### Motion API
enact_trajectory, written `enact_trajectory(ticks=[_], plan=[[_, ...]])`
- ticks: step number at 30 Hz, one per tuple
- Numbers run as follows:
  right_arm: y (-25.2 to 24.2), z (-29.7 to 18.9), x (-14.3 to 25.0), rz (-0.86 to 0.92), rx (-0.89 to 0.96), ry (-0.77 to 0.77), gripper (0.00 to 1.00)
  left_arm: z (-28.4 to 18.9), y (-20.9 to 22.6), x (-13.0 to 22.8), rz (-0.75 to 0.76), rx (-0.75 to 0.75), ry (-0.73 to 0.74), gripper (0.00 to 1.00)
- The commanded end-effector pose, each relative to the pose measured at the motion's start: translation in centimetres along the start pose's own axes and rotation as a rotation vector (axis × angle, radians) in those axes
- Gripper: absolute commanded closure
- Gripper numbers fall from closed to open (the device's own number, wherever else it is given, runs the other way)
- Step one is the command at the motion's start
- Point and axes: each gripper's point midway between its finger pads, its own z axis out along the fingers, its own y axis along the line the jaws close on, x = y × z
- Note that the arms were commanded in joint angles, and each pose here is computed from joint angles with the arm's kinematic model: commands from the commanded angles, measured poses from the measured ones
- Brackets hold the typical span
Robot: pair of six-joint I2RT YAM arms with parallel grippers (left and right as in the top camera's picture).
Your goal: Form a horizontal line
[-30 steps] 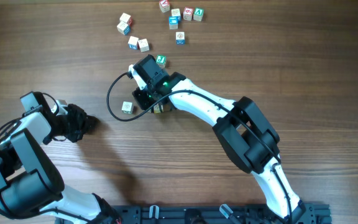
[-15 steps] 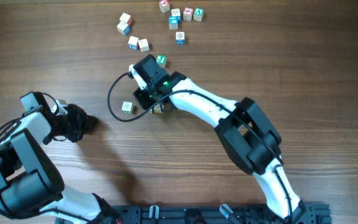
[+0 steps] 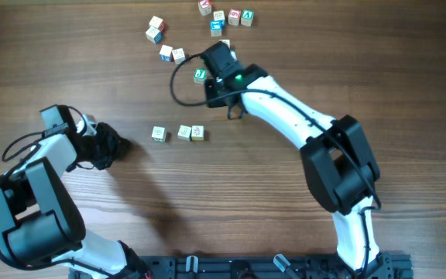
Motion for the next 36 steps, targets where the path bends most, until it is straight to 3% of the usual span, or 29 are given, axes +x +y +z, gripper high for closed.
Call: enact_trajectory(ticks=[1, 15, 30, 36], plan=[[-1.0, -0.6, 1.5, 0.034, 0.048, 0.058, 0.96, 0.8, 0.8, 0.5, 0.049, -0.071, -0.009, 0.96], [1.1, 1.3, 8.5, 0.030, -0.097, 0.281, 0.95, 1.0, 1.5, 0.3, 0.065, -0.135, -0.033, 0.94], [4.1, 0.7, 9.7, 0.046, -0.235, 0.338, 0.95, 0.9, 2.0, 0.1, 0.064, -0.163, -0.047, 0.96], [6.6, 0.1, 10.4, -0.067, -0.346, 0.345, 0.96, 0.9, 2.0, 0.1, 0.064, -0.163, -0.047, 0.96]])
